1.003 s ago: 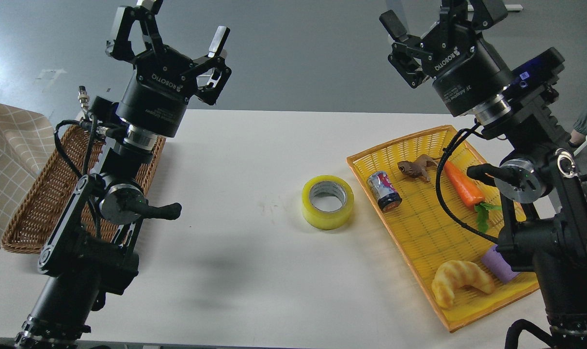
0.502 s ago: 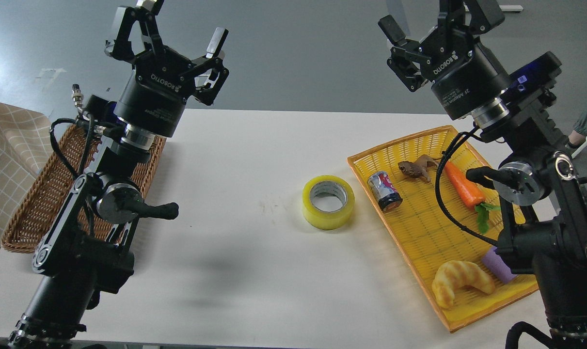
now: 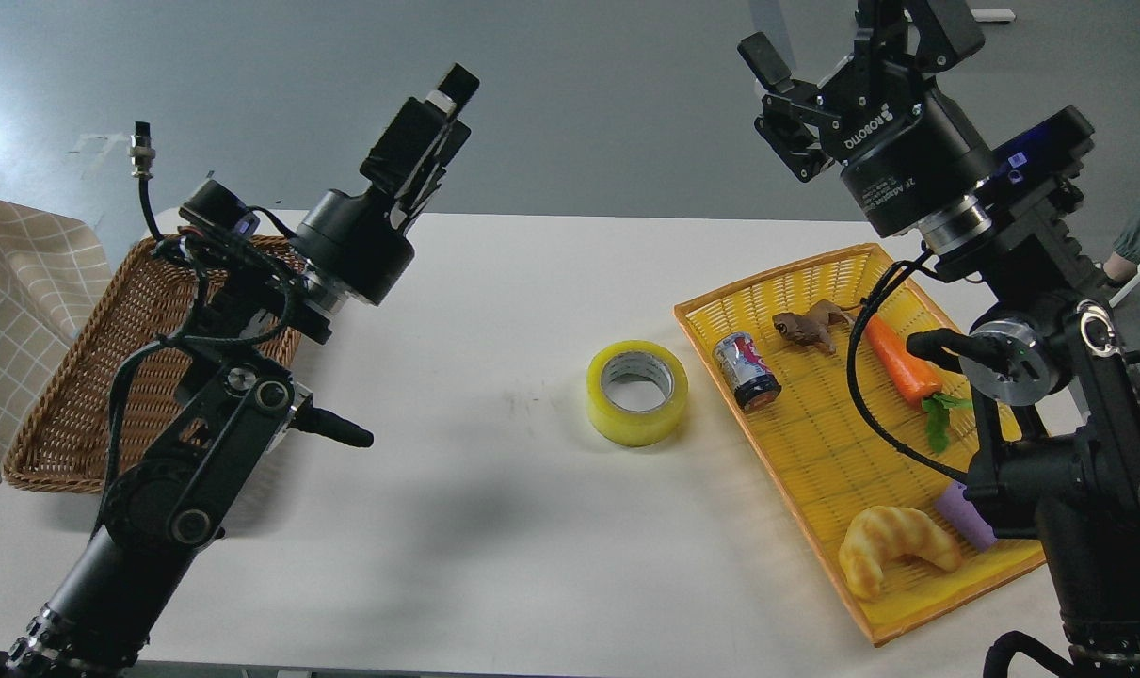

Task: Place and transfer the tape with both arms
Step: 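Reach the left gripper toward the tape roll on the table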

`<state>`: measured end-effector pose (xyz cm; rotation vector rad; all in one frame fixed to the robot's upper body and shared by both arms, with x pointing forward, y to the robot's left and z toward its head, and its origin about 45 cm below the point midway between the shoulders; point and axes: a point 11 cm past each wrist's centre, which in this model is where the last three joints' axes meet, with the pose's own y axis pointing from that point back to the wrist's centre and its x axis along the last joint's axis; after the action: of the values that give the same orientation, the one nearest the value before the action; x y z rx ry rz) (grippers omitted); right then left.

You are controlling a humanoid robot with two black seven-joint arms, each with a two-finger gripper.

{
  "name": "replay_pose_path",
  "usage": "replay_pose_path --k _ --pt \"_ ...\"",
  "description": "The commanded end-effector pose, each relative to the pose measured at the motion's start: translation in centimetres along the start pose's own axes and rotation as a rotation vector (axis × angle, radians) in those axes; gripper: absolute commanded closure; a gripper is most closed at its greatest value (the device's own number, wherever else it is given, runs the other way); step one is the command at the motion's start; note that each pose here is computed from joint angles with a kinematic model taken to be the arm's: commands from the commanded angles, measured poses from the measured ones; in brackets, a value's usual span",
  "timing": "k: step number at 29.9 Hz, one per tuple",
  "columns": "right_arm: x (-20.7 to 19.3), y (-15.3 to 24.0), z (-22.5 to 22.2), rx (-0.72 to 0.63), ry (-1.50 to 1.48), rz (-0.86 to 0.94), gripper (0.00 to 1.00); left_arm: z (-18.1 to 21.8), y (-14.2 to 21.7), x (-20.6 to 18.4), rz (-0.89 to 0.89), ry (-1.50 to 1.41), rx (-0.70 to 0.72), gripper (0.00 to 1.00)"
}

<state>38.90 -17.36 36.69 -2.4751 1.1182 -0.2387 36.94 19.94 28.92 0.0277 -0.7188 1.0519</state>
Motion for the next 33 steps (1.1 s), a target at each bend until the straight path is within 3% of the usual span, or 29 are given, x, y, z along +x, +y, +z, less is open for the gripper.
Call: replay_pose_path --k 1,7,13,23,33 --pt "0.2 0.2 -0.1 0.003 -0.001 0.008 0.00 -0.5 0.3 -1.6 -0.048 -0.196 0.017 0.02" --pt "0.3 0.3 0.1 0.000 -0.002 0.013 0.00 -1.3 0.6 -2.6 -0.125 -0.382 0.029 0.02" --pt "0.2 0.1 0.0 0.002 0.000 0.008 0.00 -2.1 1.1 -6.0 -0.245 -0.489 0.029 0.02" --pt "0.2 0.1 -0.2 0.009 0.002 0.007 0.00 -6.3 2.8 -9.4 -0.382 -0.481 0.131 0.02" --pt "0.4 0.2 -0.4 0.014 0.004 0.014 0.00 -7.3 1.1 -11.6 -0.496 -0.531 0.117 0.02"
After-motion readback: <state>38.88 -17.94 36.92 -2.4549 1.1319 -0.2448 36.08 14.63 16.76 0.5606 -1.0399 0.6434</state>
